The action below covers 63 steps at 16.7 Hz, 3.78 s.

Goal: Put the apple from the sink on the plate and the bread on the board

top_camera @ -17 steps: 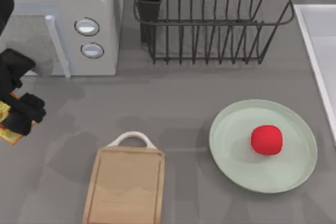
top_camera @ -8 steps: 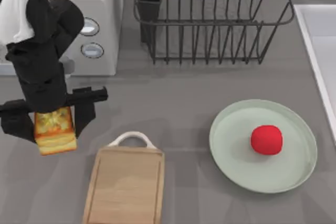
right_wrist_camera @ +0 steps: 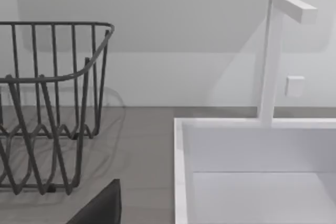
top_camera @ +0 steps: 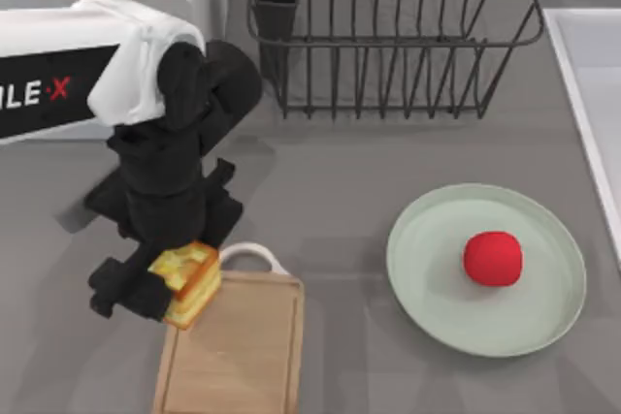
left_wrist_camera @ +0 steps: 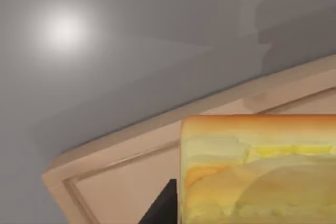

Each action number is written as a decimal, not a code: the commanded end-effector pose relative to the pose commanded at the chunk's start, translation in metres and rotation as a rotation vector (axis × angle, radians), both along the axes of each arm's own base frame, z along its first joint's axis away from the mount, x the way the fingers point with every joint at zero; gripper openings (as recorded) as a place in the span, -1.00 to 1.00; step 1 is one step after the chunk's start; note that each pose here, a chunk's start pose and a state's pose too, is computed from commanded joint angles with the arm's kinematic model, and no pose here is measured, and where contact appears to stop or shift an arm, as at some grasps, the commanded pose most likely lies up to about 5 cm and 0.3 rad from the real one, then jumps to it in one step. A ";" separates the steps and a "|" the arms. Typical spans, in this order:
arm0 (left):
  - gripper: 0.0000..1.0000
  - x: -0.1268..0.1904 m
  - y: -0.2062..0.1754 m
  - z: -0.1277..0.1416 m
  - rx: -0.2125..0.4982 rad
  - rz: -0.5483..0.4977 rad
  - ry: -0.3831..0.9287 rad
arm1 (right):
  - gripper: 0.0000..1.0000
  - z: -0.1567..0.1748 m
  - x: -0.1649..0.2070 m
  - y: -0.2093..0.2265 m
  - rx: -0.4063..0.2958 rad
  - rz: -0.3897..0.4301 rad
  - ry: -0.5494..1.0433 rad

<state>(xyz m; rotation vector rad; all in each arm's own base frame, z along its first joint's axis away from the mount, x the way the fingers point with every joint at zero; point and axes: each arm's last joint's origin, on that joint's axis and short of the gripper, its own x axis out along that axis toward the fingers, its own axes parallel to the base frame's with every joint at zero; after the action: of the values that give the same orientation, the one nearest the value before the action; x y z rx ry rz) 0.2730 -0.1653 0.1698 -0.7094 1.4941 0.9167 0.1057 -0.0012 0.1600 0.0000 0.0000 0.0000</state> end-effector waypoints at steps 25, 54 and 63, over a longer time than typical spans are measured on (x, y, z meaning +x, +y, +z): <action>-1.00 -0.029 -0.036 -0.014 -0.026 0.511 -0.146 | 1.00 0.000 0.000 0.000 0.000 0.000 0.000; 1.00 -0.030 -0.036 -0.031 -0.027 0.514 -0.148 | 1.00 0.000 0.000 0.000 0.000 0.000 0.000; 1.00 -0.034 -0.008 -0.003 -0.154 0.381 -0.256 | 1.00 0.000 0.000 0.000 0.000 0.000 0.000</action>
<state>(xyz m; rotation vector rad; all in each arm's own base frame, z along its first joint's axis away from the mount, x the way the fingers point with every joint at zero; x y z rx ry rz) 0.2390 -0.1732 0.1665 -1.2073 1.2305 0.9563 0.1057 -0.0012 0.1600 0.0000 0.0000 0.0000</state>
